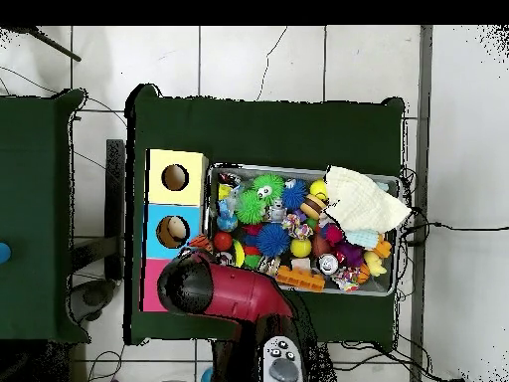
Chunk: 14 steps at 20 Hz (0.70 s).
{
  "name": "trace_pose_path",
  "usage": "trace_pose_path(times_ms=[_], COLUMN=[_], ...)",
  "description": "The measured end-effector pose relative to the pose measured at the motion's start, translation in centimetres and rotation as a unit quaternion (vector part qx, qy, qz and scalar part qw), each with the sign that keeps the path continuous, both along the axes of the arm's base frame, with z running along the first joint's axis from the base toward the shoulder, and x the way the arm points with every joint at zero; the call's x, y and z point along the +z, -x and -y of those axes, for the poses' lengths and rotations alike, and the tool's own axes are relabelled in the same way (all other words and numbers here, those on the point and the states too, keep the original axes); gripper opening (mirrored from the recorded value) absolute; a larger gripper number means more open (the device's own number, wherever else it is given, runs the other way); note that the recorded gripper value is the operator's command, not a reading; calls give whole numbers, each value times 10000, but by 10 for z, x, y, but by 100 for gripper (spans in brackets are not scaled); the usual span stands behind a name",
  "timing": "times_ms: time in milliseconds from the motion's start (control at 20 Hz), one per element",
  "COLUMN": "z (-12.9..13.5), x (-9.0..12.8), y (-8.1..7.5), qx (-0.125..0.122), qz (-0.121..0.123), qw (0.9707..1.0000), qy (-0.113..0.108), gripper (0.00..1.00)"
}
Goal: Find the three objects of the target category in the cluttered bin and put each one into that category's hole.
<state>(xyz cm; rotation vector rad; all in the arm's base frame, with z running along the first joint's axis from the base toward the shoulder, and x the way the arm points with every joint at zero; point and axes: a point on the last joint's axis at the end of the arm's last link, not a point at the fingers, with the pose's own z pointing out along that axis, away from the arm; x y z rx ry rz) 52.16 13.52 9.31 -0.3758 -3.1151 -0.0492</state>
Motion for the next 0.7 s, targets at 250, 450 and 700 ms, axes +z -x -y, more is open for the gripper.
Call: trace_pose_path(times_ms=[250,450,700], z=[-21,-27,-29], x=[16,19,21], y=[6,13,22], qx=[-152,-364,-513], qz=[57,20,-53], qw=[9999,9993,9987], qy=[23,4,-17], gripper=[0,0,0])
